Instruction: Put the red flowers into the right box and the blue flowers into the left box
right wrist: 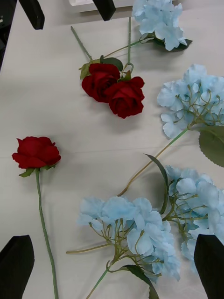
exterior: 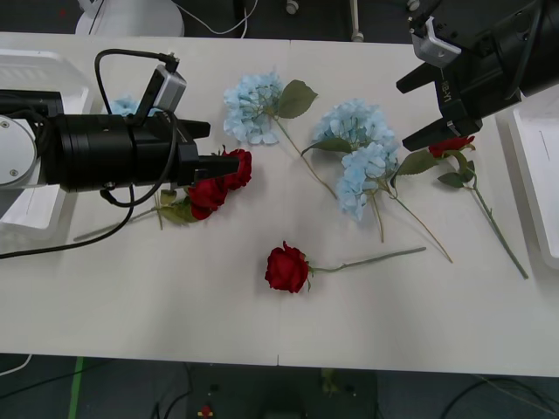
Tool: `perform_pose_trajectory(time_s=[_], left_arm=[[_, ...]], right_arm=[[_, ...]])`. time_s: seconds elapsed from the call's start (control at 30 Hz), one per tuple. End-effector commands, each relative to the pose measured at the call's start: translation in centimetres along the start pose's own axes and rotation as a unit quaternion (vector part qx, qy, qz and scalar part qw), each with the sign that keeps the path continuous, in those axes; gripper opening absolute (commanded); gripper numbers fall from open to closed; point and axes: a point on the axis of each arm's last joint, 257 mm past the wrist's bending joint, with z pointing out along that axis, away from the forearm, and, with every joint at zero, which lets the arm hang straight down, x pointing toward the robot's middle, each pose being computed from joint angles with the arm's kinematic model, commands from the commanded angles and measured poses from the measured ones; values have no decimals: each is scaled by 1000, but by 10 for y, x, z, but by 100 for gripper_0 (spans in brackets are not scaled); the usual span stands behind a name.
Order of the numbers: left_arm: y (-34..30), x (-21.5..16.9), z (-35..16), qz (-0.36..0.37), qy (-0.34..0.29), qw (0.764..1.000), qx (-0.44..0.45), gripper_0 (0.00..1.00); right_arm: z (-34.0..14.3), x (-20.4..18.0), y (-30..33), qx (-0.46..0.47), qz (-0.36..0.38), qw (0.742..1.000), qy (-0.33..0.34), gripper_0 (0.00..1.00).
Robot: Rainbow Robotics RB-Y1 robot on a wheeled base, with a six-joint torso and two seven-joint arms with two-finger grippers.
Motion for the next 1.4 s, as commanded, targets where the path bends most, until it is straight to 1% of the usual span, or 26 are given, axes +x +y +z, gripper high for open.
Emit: perform_pose_trajectory(time_s=[0.03,0.17,0.27,0.37,0.4,0.43,0.47,0.53,0.57,0.63,0.67,0.73,0.77,0.83,0.87,0.93,0.97,1.03,1.07,1.13,1.17,1.2,1.3,1.4], left_arm=[[2,-17,-7,38,-6,999,-4,100],[12,-31,-20,44,-6,999,-12,100],[30,-34,-38,14,7,999,-29,100],[56,-33,-62,-47,22,997,-59,100],[70,-32,-73,-73,27,994,-78,100],[84,-28,-82,-104,32,989,-97,100],[90,-27,-86,-117,33,987,-107,100],[116,-22,-98,-168,34,974,-146,100],[121,-21,-99,-181,34,971,-154,100],[143,-16,-107,-224,35,954,-196,100],[149,-15,-110,-234,35,949,-209,100],[167,-8,-116,-267,36,928,-255,100],[170,-5,-115,-276,37,924,-263,100],[181,6,-113,-307,37,903,-298,100],[182,9,-112,-314,36,899,-304,100],[191,24,-108,-334,35,879,-339,100],[193,28,-106,-339,35,874,-347,100],[200,44,-103,-364,34,851,-378,100],[201,50,-103,-369,36,845,-386,100],[208,70,-105,-385,50,822,-417,100],[210,72,-105,-387,52,817,-424,100],[215,80,-103,-389,59,809,-437,100],[226,88,-91,-393,60,800,-450,100],[236,85,-83,-392,60,798,-453,100]], right_arm=[[5,56,24,-20,45,998,39,99],[-5,60,16,2,39,998,47,99],[-10,55,14,6,35,998,44,99],[-12,51,12,6,32,999,41,100],[-14,50,11,9,52,998,41,100],[-15,49,9,14,90,995,37,100],[-16,48,7,17,109,993,35,99],[-17,51,-3,32,186,981,31,99],[-17,51,-7,36,202,978,29,99],[-17,56,-19,52,266,962,30,99],[-16,58,-22,56,279,958,30,99],[-14,68,-37,78,321,943,37,99],[-14,71,-41,83,331,939,38,99],[-13,82,-57,109,370,922,37,99],[-14,85,-61,115,379,917,38,99],[-14,100,-71,135,423,895,44,99],[-13,105,-73,140,433,889,46,100],[-10,122,-80,160,458,873,56,100],[-10,127,-81,165,463,869,60,99],[-4,146,-85,182,474,858,78,99],[-4,149,-86,186,474,857,81,99],[-3,160,-87,195,478,852,91,99],[4,179,-89,209,487,841,108,99],[6,197,-91,225,492,832,122,99]])
